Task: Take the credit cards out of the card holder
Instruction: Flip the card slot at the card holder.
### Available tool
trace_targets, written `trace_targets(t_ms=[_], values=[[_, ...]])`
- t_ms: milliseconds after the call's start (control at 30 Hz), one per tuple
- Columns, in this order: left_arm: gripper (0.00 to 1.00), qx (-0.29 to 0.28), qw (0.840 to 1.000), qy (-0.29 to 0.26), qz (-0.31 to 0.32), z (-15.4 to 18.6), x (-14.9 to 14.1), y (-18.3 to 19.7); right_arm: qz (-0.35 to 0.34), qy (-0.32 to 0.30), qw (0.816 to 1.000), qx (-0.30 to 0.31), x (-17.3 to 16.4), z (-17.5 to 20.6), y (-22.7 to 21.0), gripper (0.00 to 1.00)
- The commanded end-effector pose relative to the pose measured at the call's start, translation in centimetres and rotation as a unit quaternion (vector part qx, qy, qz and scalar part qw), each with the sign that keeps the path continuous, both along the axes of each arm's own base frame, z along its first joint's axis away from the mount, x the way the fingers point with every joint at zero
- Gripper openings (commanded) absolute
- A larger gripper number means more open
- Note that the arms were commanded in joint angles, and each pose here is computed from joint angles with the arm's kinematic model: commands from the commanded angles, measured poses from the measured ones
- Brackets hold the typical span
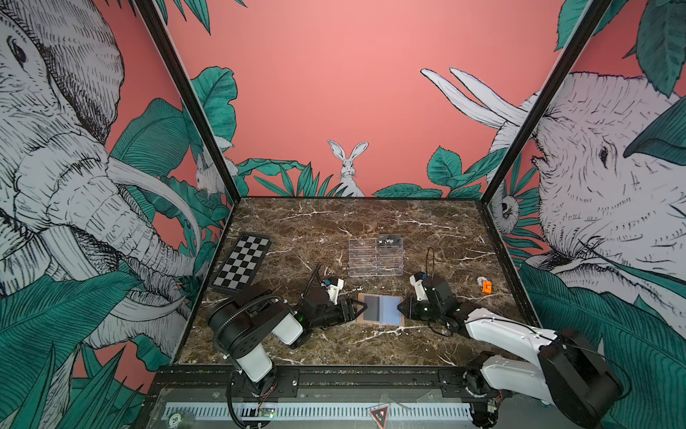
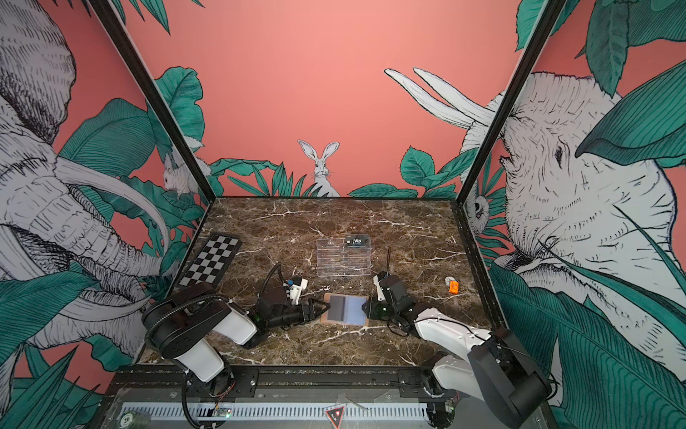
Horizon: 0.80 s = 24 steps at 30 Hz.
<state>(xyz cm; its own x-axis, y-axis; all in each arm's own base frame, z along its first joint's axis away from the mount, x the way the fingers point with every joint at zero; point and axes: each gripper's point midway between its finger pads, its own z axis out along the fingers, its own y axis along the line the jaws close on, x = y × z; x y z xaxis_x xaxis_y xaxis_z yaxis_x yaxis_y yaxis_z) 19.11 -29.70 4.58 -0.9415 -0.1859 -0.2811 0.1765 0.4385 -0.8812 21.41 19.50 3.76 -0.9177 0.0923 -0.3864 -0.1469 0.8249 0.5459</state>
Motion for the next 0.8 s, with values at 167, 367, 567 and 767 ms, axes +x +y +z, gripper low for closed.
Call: trace_targets(t_ms=[167, 367, 567, 767], values=[[0.69, -0.011, 1.0, 0.0, -0.009, 0.4, -0.4, -0.5, -0.003, 0.014, 1.0, -0.017, -0.5, -1.7, -0.5, 0.19], [0.68, -0.032, 0.999, -0.009, -0.013, 1.5, -0.4, -1.1, -0.005, 0.024, 0.999, -0.026, -0.9, -2.6, -0.8, 0.17], [0.61, -0.051, 0.998, -0.02, -0.019, 2.5, -0.4, -1.6, -0.003, 0.031, 0.999, -0.029, -1.1, -3.1, -0.9, 0.17], [0.52, -0.047, 0.999, -0.015, -0.01, 1.9, -0.3, -1.4, -0.002, 0.03, 0.999, -0.031, -1.1, -3.1, -0.9, 0.16]])
